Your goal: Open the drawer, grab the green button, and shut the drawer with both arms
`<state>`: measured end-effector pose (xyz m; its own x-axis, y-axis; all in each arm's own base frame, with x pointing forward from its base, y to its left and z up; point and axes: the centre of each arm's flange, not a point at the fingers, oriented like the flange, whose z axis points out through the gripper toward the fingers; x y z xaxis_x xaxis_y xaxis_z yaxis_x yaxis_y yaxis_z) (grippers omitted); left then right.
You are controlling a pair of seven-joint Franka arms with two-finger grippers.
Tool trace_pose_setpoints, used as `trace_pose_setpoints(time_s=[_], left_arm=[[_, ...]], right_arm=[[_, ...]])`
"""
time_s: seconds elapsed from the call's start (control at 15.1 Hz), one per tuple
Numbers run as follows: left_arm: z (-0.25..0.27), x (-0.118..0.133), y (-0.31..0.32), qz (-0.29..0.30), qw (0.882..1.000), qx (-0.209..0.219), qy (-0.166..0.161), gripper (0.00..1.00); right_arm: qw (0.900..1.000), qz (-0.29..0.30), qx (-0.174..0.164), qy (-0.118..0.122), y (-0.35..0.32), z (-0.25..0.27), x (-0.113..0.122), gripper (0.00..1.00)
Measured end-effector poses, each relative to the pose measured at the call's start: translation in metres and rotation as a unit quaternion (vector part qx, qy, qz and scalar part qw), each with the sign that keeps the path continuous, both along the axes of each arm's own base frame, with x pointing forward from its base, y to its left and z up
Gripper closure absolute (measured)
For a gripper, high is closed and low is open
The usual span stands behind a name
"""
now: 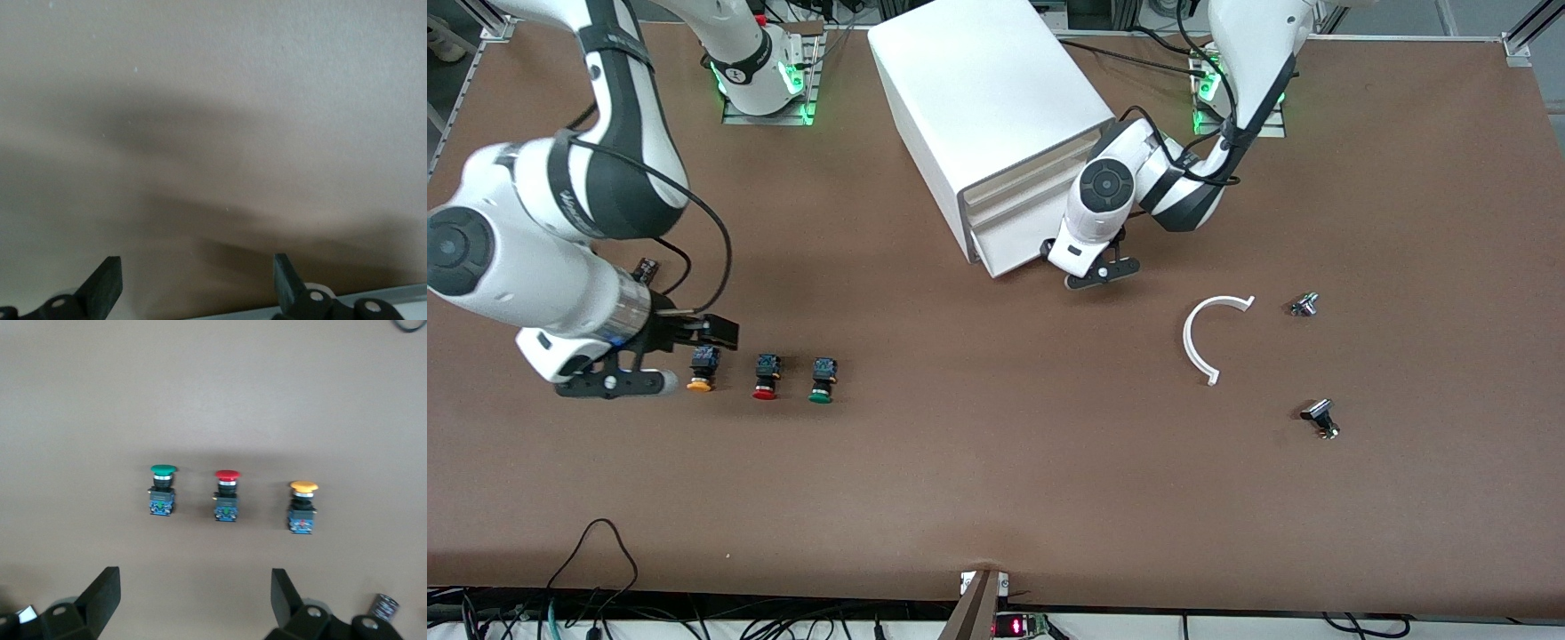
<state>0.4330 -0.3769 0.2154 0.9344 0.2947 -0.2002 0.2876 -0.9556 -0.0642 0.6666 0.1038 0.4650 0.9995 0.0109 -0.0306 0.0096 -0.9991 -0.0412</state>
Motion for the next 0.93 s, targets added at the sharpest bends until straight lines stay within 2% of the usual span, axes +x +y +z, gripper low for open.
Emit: trace_pose_setpoints(time_s=[0.2,0.46,0.73,0.93], left_arm=[[0.001,-0.011,-0.01,0.009,1.0,0.002,0.01,0.0],[0.001,-0.025,-0.019,0.036,0.998,-0.007,0.05,0.0],[0.0,-0.03,-0.021,0.036,0.998,-0.004,0.057,0.0],[0.0,-0.031,-0.021,0.035,0.998,-0.002,0.06,0.0]], right_arm=[[1.0,-0.015,-0.003,-0.006,-0.033,0.025,-0.013,0.0],[0.999,-0.026,-0.008,-0.018,-0.05,0.061,-0.046,0.0],[0.999,-0.029,-0.018,-0.034,-0.047,0.095,-0.085,0.0],[0.999,-0.034,-0.022,-0.028,-0.049,0.11,-0.106,0.0]])
